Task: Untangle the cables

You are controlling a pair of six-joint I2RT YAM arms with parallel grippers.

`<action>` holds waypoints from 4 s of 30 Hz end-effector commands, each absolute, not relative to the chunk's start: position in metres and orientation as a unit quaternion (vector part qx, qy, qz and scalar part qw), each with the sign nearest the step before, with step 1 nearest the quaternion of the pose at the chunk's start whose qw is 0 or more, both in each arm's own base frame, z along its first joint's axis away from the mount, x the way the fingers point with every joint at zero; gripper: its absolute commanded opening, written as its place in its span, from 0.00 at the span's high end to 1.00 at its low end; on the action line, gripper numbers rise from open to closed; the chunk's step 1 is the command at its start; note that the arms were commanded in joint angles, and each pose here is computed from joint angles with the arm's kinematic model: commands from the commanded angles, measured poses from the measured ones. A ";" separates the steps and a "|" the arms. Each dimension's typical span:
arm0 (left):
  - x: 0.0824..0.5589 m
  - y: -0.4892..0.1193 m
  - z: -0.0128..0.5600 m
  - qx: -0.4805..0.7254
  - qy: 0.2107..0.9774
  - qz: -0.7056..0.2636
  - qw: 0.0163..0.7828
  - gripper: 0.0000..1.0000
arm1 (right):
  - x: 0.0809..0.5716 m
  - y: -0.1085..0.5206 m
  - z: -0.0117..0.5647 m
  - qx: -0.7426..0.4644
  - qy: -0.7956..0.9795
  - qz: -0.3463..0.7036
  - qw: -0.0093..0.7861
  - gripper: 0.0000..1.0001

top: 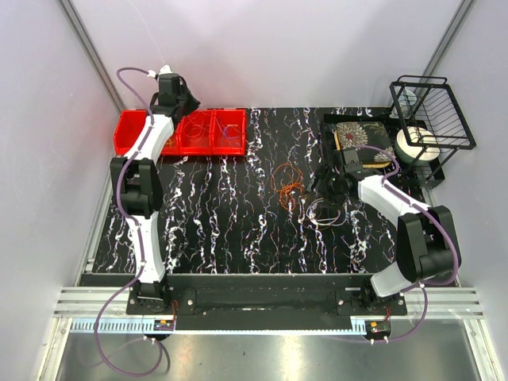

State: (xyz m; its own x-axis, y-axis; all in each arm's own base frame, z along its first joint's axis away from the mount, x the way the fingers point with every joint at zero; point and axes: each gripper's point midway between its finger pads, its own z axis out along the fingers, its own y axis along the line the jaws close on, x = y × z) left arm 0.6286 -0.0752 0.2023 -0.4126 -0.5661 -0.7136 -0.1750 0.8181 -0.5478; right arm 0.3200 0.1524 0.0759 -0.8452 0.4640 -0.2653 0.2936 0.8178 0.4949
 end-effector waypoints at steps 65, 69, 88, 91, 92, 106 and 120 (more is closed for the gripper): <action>0.441 -0.079 0.234 -0.172 0.863 -0.154 0.450 0.23 | 0.324 0.183 0.063 0.166 0.938 0.266 0.147 0.31; 0.403 -0.088 0.210 -0.169 0.875 -0.157 0.425 0.25 | 0.326 0.191 0.064 0.156 0.939 0.268 0.149 0.32; 0.265 -0.049 0.203 -0.124 0.889 -0.084 0.433 0.23 | 0.311 0.339 0.178 -0.025 0.920 0.348 0.181 1.00; 0.253 -0.039 0.194 -0.125 0.890 -0.062 0.434 0.23 | 0.309 0.372 0.267 -0.067 0.880 0.411 0.230 1.00; 0.250 -0.035 0.190 -0.128 0.891 -0.053 0.432 0.23 | 0.304 0.378 0.283 -0.078 0.871 0.428 0.229 1.00; 0.249 -0.033 0.196 -0.135 0.883 -0.052 0.446 0.22 | 0.292 0.352 0.213 -0.029 0.918 0.343 0.199 1.00; 0.256 -0.077 0.201 -0.126 0.874 -0.152 0.444 0.19 | 0.273 0.339 0.147 -0.080 0.946 0.285 0.131 0.32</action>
